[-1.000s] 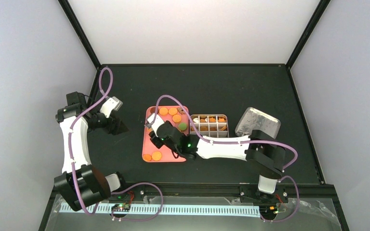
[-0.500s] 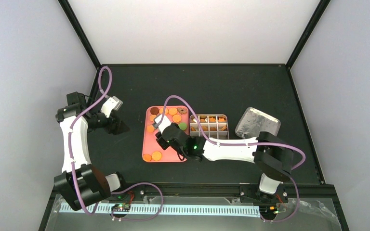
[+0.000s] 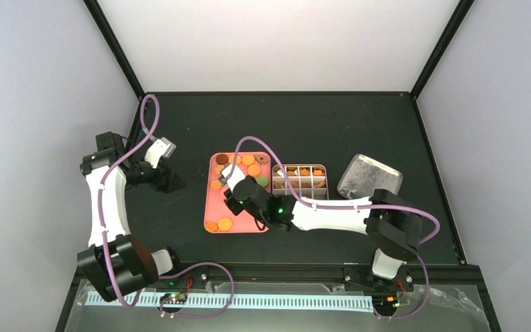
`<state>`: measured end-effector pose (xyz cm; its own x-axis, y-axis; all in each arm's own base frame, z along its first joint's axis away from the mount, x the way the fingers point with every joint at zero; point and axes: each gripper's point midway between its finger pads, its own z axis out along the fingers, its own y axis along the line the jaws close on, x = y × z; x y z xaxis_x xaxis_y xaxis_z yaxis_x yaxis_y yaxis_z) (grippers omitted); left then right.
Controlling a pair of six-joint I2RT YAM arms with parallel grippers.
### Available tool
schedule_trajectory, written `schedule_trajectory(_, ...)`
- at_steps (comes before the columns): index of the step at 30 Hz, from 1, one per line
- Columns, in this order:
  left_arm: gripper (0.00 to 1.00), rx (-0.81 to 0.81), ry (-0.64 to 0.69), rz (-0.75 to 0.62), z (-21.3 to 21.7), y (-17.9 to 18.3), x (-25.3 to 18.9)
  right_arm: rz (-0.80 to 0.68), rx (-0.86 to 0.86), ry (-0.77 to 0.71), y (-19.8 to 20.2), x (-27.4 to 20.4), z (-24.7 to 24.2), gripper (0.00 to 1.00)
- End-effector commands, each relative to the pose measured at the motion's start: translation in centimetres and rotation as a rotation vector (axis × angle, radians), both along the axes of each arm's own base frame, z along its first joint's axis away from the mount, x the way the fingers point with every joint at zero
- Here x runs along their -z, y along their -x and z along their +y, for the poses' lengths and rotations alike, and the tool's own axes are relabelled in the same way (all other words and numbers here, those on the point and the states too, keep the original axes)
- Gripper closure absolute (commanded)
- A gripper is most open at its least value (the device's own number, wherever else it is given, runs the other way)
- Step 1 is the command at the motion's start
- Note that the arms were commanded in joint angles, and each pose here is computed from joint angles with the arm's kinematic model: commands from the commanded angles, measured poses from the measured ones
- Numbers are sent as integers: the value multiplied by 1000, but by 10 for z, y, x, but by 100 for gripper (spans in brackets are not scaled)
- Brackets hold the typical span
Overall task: Pack the cookies
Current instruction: Pick up the fake cookies from the plate, then place the fake cookies in the empty pocket of the box.
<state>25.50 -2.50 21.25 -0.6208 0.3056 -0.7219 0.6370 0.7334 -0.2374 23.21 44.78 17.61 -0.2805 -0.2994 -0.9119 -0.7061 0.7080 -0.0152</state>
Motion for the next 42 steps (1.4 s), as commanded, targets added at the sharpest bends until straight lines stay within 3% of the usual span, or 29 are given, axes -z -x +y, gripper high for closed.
schedule_trajectory(1,19,-13,-5,-69,1,-5,-11,-56,8,-84,-4,-51,-7,78)
schedule_trajectory(11,19,-58,-22,-61,8,-10,-5,-105,108,-173,-11,-106,-75,80)
schedule_trajectory(21,18,-69,-15,-63,7,-10,5,-83,259,-171,-13,-87,-166,80)
schedule_trajectory(36,18,-70,-6,-58,6,-10,5,-53,256,-156,-20,-69,-160,79)
schedule_trajectory(42,18,-70,-1,-57,6,-10,4,-45,264,-146,-24,-62,-161,70)
